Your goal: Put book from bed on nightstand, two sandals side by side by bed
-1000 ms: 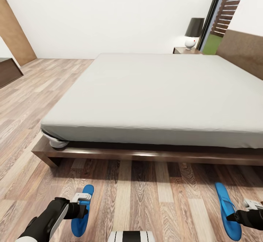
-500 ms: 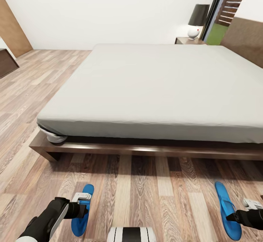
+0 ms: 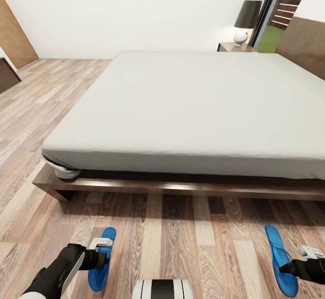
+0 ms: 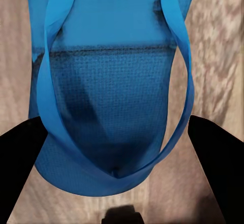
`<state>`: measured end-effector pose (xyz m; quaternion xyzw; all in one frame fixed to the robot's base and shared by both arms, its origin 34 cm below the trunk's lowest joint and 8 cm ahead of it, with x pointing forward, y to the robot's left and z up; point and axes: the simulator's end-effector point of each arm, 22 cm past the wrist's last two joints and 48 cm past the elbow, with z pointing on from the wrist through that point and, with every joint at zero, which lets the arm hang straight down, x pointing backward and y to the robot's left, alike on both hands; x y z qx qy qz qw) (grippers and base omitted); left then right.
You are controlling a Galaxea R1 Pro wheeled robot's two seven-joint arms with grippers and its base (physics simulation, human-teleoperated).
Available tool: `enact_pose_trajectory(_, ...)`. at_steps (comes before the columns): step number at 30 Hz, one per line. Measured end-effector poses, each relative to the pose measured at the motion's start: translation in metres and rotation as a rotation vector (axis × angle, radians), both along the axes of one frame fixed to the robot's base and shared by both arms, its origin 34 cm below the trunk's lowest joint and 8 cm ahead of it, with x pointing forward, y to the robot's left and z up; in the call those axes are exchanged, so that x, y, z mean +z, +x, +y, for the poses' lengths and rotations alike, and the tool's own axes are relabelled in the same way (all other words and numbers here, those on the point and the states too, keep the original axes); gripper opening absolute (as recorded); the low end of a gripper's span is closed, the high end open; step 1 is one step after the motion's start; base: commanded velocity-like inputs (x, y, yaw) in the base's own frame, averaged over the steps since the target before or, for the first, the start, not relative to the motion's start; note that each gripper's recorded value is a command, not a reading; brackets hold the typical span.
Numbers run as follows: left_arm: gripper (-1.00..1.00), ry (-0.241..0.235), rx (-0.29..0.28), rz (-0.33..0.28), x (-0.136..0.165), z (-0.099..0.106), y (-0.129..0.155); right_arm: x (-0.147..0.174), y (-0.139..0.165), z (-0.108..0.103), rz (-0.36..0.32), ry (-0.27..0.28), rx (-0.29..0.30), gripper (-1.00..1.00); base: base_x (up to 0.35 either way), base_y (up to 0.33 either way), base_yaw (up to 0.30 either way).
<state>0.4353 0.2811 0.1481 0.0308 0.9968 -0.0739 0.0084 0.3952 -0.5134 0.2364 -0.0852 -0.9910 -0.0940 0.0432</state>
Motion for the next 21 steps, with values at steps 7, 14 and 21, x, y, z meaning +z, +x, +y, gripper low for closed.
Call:
enact_pose_trajectory(7, -1.00, 0.001, 0.000, -0.002, 0.0002, 0.0003, 0.0006, -0.0002, -0.0001, 0.0007, 0.000, 0.001, 0.000, -1.00, 0.171, 0.056, 0.000)
enact_pose_trajectory(14, -1.00, 0.000, 0.001, -0.002, 0.0000, 0.0005, 0.0004, -0.0004, 0.0002, 0.0009, 0.000, 0.001, 0.000, -1.00, 0.170, 0.080, 0.000)
enact_pose_trajectory(21, -1.00, 0.001, 0.002, 0.000, 0.0001, 0.0013, 0.0001, -0.0006, 0.0002, 0.0009, 0.000, 0.001, 0.000, -1.00, 0.007, 0.169, 0.000)
